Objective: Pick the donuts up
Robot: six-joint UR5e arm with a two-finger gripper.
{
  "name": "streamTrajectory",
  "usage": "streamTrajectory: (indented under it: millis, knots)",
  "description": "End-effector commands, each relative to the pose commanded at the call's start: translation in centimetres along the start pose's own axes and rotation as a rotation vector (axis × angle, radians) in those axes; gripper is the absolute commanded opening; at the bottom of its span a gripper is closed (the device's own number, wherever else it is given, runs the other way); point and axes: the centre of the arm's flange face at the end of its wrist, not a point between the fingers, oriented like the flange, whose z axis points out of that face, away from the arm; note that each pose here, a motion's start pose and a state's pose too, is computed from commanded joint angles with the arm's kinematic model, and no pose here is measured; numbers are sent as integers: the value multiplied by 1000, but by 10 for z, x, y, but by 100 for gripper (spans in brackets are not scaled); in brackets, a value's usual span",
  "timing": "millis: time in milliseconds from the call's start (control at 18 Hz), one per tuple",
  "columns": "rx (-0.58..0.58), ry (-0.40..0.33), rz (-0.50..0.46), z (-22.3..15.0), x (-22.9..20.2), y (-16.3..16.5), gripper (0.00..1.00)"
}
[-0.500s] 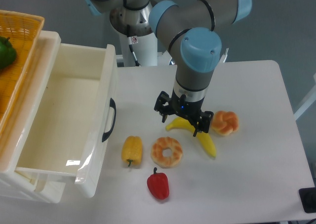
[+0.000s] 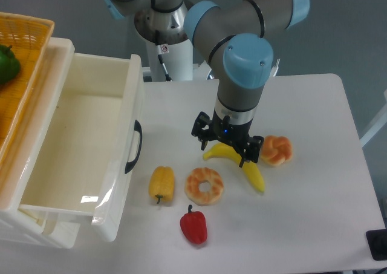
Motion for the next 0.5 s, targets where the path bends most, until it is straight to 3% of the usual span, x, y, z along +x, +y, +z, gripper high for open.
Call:
streamTrajectory:
  millis: [500]
  knots:
    - [6, -9, 12, 50, 3, -6, 100]
